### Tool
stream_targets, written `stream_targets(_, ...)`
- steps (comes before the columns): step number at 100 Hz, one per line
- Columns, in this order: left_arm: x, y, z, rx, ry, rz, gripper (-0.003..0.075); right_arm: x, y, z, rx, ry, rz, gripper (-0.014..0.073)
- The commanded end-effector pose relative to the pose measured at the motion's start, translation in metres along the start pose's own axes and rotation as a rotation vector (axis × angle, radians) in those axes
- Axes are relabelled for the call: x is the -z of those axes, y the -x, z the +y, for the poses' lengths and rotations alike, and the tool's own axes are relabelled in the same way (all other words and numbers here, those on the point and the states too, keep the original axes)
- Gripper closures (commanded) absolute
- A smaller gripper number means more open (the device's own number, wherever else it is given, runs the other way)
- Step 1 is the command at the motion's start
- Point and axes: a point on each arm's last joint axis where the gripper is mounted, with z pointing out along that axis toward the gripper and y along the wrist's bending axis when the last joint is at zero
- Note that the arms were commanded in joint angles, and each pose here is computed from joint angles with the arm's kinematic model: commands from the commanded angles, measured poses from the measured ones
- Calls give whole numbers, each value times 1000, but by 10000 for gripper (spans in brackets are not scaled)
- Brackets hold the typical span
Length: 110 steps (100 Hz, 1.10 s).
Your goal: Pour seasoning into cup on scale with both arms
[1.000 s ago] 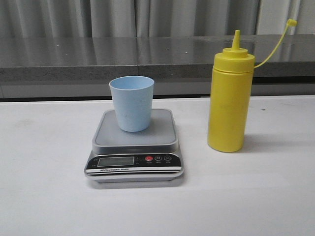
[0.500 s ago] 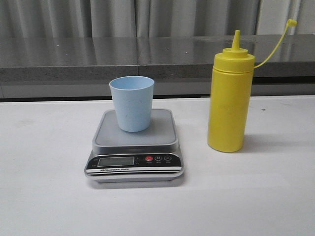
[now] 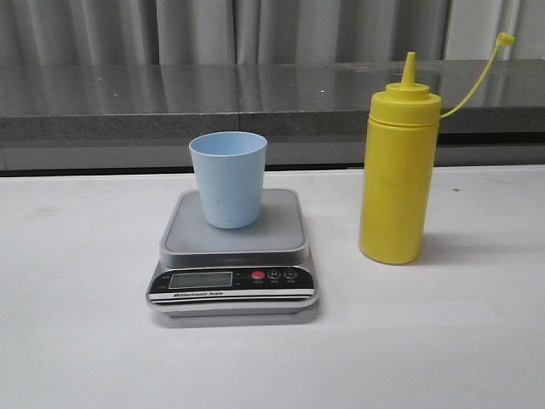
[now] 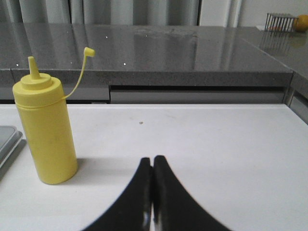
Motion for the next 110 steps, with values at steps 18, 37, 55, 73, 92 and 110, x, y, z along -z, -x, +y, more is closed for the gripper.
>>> stream_targets(18, 2, 14, 0, 19, 0, -86, 682, -19, 40, 2, 16, -8, 69, 662)
stream_targets(37, 2, 14, 0, 19, 0, -86, 682, -44, 48, 2, 17, -7, 138, 662)
stream_targets(55, 2, 14, 0, 19, 0, -86, 682, -64, 48, 7, 23, 34, 139, 662)
stream_targets(73, 2, 14, 0, 19, 0, -86, 682, -80, 42, 20, 46, 121, 176, 662)
stream_targets(92, 2, 14, 0, 19, 0, -86, 682, -95, 33, 34, 63, 199, 222, 657)
stream_targets(110, 2, 14, 0, 19, 0, -86, 682, -108, 26, 49, 77, 275, 224, 447)
